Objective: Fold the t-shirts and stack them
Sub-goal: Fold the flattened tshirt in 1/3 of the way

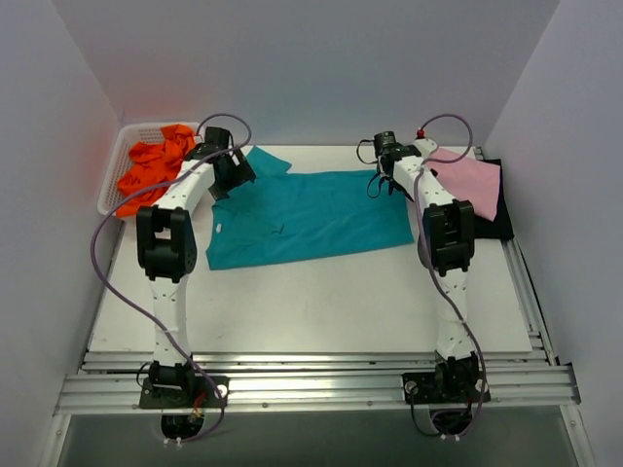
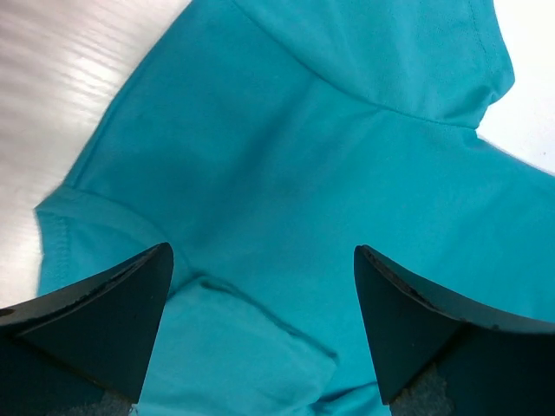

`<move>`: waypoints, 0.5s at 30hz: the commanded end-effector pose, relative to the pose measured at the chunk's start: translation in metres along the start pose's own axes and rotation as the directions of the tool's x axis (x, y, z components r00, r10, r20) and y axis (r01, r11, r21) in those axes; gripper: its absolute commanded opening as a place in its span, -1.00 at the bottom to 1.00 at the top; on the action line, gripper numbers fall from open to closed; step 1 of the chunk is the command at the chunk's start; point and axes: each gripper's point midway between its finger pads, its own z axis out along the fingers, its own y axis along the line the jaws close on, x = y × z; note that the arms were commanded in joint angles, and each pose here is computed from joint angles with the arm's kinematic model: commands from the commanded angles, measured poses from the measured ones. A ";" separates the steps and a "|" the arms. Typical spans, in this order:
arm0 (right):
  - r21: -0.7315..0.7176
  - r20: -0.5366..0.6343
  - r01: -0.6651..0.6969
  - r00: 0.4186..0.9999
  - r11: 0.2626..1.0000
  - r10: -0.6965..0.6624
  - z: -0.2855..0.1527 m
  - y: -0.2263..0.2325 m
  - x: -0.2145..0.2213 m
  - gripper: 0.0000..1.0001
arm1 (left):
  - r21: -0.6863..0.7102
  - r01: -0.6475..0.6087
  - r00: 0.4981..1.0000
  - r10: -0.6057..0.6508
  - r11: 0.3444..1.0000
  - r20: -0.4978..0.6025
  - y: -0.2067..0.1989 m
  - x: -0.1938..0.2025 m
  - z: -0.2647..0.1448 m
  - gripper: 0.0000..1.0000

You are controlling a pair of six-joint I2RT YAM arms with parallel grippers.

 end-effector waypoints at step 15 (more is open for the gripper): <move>-0.256 0.090 0.094 0.993 0.962 -0.074 -0.058 0.000 -0.037 1.00 | 0.185 -0.170 0.976 0.139 0.968 0.171 -0.050 -0.085 -0.032 0.88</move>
